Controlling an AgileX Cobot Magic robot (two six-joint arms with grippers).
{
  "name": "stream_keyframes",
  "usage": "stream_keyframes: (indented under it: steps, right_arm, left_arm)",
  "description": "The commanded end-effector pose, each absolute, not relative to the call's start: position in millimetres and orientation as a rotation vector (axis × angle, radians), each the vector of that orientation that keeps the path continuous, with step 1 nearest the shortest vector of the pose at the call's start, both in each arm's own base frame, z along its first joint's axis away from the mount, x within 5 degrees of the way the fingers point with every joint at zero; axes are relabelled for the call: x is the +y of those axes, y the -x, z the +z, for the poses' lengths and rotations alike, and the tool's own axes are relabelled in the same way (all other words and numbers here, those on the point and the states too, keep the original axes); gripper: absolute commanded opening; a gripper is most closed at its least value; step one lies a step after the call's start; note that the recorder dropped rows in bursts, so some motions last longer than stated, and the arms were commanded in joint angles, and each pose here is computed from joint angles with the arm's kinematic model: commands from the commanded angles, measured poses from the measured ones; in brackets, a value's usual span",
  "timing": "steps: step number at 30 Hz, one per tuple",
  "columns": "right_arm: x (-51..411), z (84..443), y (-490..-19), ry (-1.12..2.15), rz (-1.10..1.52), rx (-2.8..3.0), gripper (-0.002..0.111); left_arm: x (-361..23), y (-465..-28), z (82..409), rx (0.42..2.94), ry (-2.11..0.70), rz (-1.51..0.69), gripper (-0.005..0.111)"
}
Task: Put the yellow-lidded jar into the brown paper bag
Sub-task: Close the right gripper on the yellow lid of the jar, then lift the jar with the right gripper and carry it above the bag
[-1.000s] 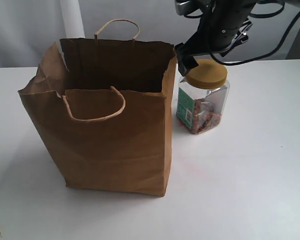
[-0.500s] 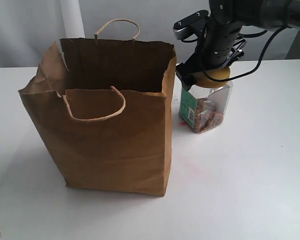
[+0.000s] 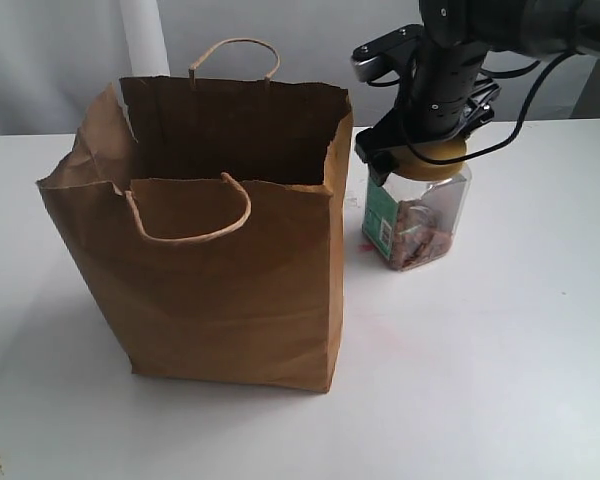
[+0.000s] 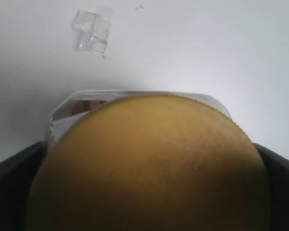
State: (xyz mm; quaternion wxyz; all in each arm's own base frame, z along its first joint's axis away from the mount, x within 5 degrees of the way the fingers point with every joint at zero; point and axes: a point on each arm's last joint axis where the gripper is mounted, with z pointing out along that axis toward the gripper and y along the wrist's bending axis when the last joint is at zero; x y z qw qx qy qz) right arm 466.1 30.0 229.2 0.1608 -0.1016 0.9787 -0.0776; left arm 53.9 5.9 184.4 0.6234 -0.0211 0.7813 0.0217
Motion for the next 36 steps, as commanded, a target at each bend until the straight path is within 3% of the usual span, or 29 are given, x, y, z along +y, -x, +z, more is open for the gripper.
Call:
stream_keyframes:
  steps: [1, 4, 5, 11, 22, 36]
  right_arm:
    - [25.9, 226.9, -463.1, 0.229, -0.248, 2.842, 0.035]
    - [25.3, 226.5, -461.4, 0.230, -0.257, 2.860, 0.002]
    - [24.3, 226.5, -460.9, 0.234, -0.273, 2.866, 0.000]
    - [19.8, 248.2, -452.2, 0.242, -0.348, 2.852, 0.000]
    - [9.4, 346.0, -410.7, 0.114, -0.415, 2.652, 0.000]
    - [-0.3, 463.0, -321.4, 0.019, -0.383, 2.341, 0.000]
  left_arm:
    - [5.3, -54.2, 185.8, 1.786, 0.048, 0.038, 0.001]
    - [5.3, -54.2, 185.8, 1.786, 0.048, 0.038, 0.001]
    - [5.3, -54.2, 185.8, 1.786, 0.048, 0.038, 0.001]
    - [5.3, -54.2, 185.8, 1.786, 0.048, 0.038, 0.001]
    - [5.3, -54.2, 185.8, 1.786, 0.048, 0.038, 0.001]
    - [5.3, -54.2, 185.8, 1.786, 0.048, 0.038, 0.001]
